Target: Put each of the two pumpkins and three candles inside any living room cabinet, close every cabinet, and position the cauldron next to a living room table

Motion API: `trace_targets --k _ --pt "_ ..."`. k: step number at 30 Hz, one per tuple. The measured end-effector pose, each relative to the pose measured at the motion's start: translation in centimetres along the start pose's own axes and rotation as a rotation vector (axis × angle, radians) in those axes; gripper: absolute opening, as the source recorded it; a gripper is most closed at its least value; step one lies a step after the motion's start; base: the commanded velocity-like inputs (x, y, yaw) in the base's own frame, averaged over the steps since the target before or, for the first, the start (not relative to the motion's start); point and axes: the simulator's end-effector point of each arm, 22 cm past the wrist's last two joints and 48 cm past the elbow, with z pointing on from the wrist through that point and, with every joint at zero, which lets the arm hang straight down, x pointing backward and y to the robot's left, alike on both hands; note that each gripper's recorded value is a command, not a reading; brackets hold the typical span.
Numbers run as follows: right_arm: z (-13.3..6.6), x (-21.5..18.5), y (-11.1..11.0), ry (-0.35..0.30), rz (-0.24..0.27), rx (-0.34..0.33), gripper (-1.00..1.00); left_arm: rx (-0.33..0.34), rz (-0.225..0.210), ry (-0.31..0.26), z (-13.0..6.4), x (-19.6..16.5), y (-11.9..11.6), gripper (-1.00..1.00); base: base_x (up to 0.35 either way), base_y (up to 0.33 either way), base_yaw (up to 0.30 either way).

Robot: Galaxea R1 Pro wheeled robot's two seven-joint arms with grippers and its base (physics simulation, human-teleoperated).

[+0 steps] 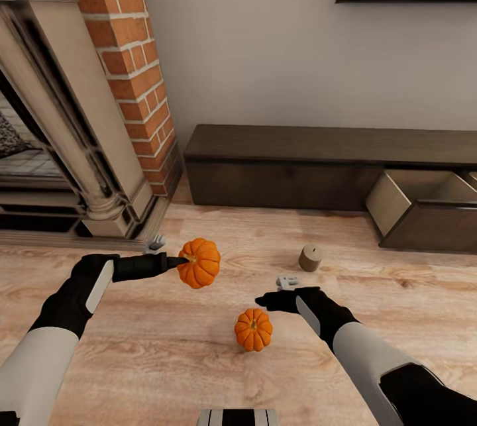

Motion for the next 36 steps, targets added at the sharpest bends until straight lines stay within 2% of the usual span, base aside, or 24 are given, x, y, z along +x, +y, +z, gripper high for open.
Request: trace_targets --k 6,11,17,36 --pt "0.1 0.1 0.1 0.0 -0.003 -0.006 1.0 0.002 0.038 -0.034 0.1 -0.6 0.1 -1.0 0.0 0.0 0.0" --pt "0.1 0.2 0.1 0.0 -0.005 -0.005 1.0 0.005 0.03 -0.041 0.5 -0.1 0.8 -1.0 0.0 0.0 0.0" --pt "0.1 0.5 0.0 0.006 -0.005 -0.003 1.0 0.016 0.094 -0.098 0.8 -0.8 0.8 -1.0 0.0 0.0 0.0" --pt "0.5 3.2 -0.8 0.069 0.022 0.01 1.0 0.058 0.129 -0.122 1.2 -1.7 -1.1 -1.0 0.062 -0.015 0.0"
